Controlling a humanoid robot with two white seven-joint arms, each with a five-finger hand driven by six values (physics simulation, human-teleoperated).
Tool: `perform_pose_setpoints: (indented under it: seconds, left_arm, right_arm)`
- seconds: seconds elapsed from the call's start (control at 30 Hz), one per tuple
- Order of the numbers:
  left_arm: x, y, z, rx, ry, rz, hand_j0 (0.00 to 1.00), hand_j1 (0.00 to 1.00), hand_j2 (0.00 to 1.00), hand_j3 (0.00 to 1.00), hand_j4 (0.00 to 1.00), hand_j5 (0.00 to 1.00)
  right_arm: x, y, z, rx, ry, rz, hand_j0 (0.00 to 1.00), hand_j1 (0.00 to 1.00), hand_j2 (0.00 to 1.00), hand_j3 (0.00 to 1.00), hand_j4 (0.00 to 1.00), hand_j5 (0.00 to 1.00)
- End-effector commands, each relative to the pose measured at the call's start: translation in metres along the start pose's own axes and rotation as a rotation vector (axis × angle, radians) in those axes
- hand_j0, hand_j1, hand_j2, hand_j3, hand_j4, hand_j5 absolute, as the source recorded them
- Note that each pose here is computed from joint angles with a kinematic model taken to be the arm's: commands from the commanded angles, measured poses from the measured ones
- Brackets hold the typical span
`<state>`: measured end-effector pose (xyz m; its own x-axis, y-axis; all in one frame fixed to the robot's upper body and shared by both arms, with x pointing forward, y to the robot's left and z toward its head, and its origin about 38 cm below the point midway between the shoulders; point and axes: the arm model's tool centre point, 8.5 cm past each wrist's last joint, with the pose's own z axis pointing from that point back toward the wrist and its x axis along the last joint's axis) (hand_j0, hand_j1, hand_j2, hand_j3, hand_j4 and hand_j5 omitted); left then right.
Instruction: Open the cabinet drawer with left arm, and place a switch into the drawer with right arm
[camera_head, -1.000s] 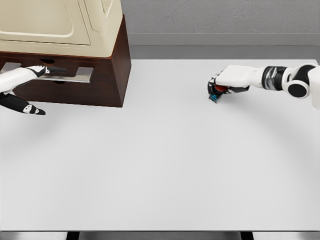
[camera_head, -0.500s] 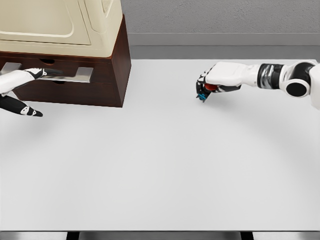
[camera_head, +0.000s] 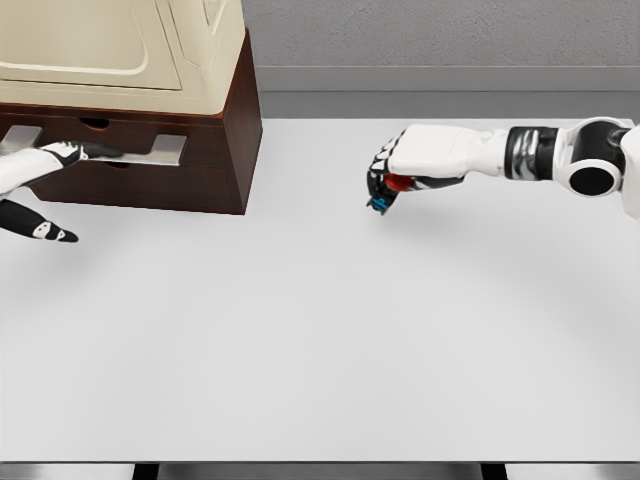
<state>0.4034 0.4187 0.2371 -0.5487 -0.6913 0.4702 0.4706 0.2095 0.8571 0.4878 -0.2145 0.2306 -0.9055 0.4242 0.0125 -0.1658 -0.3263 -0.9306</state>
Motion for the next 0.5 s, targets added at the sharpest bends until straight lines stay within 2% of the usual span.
perform_pose_setpoints:
  seconds: [0.0, 0.13, 0.3, 0.4, 0.47]
  left_arm:
    - [0.003, 0.004, 0.004, -0.001, 0.001, -0.005, 1.00, 1.00, 1.00, 1.00, 1.00, 1.00]
    - [0.007, 0.005, 0.008, -0.010, -0.004, -0.016, 1.00, 1.00, 1.00, 1.00, 1.00, 1.00]
    - [0.011, 0.002, 0.018, -0.026, -0.001, -0.005, 1.00, 1.00, 1.00, 1.00, 1.00, 1.00]
    - [0.016, 0.001, 0.019, -0.033, -0.012, 0.001, 1.00, 1.00, 1.00, 1.00, 1.00, 1.00]
    - [0.020, 0.001, 0.024, -0.041, -0.014, 0.005, 1.00, 1.00, 1.00, 1.00, 1.00, 1.00]
  right_arm:
    - [0.005, -0.006, -0.002, -0.020, -0.016, 0.001, 0.47, 0.47, 0.47, 0.47, 0.47, 0.47]
    - [0.005, -0.009, -0.002, -0.034, -0.017, 0.001, 0.48, 0.48, 0.48, 0.48, 0.48, 0.48]
    - [0.014, -0.024, 0.001, -0.081, -0.043, 0.012, 0.48, 0.48, 0.48, 0.48, 0.48, 0.48]
    - [0.018, -0.026, 0.004, -0.089, -0.054, 0.015, 0.48, 0.48, 0.48, 0.48, 0.48, 0.48]
    - [0.025, -0.038, 0.010, -0.126, -0.070, 0.029, 0.48, 0.48, 0.48, 0.48, 0.48, 0.48]
